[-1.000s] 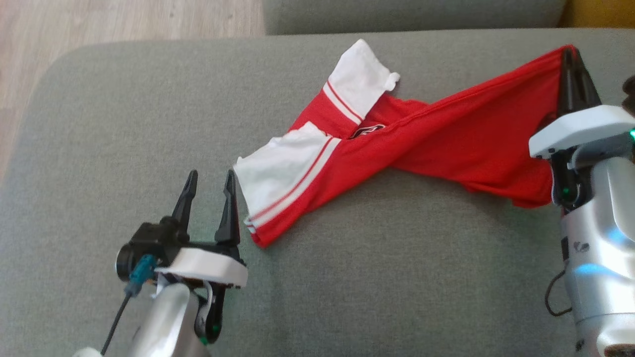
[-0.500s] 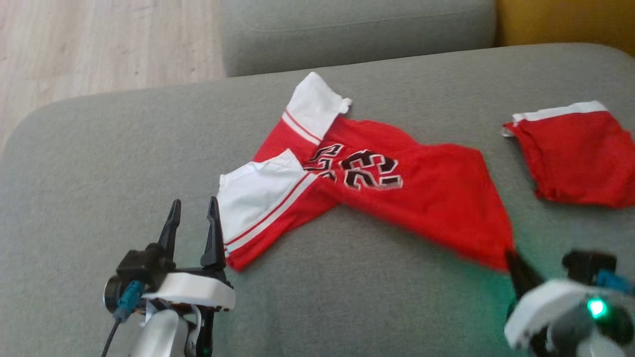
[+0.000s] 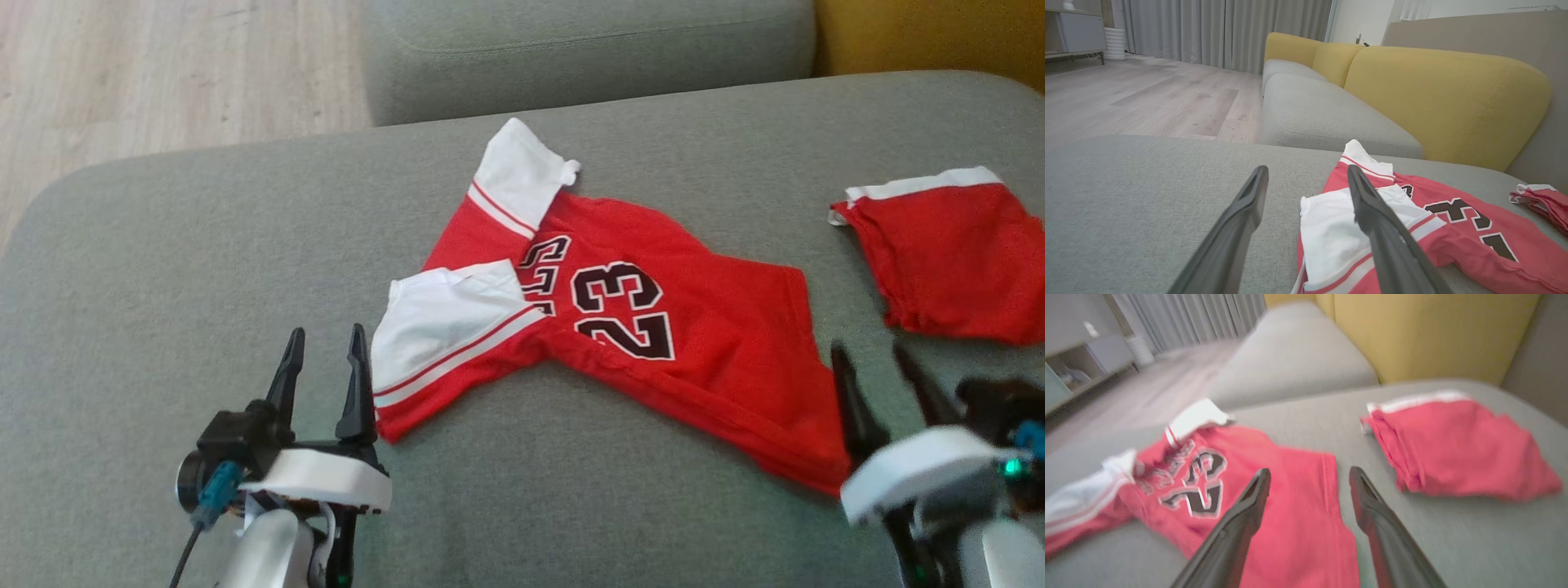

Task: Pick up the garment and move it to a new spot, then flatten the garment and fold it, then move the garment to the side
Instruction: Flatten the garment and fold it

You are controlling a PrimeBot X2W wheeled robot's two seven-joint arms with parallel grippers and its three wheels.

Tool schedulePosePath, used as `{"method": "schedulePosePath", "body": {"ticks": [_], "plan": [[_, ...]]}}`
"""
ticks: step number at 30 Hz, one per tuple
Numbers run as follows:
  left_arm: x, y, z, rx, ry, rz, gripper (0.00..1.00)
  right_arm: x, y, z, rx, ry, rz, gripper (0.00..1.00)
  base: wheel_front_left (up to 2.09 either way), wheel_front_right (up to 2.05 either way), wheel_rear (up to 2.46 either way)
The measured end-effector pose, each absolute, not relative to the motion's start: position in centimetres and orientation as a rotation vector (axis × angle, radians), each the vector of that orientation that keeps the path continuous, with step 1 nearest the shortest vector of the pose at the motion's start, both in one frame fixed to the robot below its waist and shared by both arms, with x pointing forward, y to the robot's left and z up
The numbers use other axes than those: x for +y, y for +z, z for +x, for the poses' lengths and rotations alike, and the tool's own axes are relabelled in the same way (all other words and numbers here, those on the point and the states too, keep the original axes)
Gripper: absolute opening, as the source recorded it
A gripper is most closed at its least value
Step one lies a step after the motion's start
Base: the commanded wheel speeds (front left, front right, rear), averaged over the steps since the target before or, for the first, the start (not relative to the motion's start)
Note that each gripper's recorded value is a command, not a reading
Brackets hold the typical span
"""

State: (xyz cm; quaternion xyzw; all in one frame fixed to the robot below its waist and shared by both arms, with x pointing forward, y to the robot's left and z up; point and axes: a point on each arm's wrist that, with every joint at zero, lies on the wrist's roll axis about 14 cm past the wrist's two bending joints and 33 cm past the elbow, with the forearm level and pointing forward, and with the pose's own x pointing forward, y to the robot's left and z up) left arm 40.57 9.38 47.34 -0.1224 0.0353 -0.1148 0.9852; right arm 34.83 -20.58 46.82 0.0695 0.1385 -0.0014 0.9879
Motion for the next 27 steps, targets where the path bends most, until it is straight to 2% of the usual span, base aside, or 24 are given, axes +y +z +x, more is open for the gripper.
{"method": "schedulePosePath", "body": {"ticks": [4, 7, 13, 17, 22, 27], "plan": [[9.9, 47.1, 40.3, 0.076, -0.219, -0.245, 1.00, -17.6, 51.1, 37.8, 0.069, 0.091, 0.140, 1.00, 0.00, 0.00, 0.00], [10.1, 46.9, 40.1, 0.081, -0.214, -0.244, 1.00, -15.8, 51.2, 38.5, 0.028, 0.136, 0.164, 1.00, 0.00, 0.00, 0.00], [11.1, 46.3, 39.8, 0.096, -0.186, -0.243, 1.00, -13.7, 48.2, 38.8, 0.098, 0.183, 0.182, 1.00, 0.00, 0.00, 0.00], [12.1, 45.4, 39.9, 0.118, -0.157, -0.242, 1.00, -11.0, 47.6, 40.9, 0.114, 0.253, 0.199, 1.00, 0.00, 0.00, 0.00], [12.9, 45.2, 40.6, 0.120, -0.136, -0.236, 1.00, -5.3, 47.0, 42.7, 0.191, 0.421, 0.243, 1.00, 0.00, 0.00, 0.00], [13.9, 44.6, 40.4, 0.137, -0.105, -0.249, 1.00, -0.3, 44.5, 42.6, 0.378, 0.597, 0.272, 1.00, 0.00, 0.00, 0.00]]}}
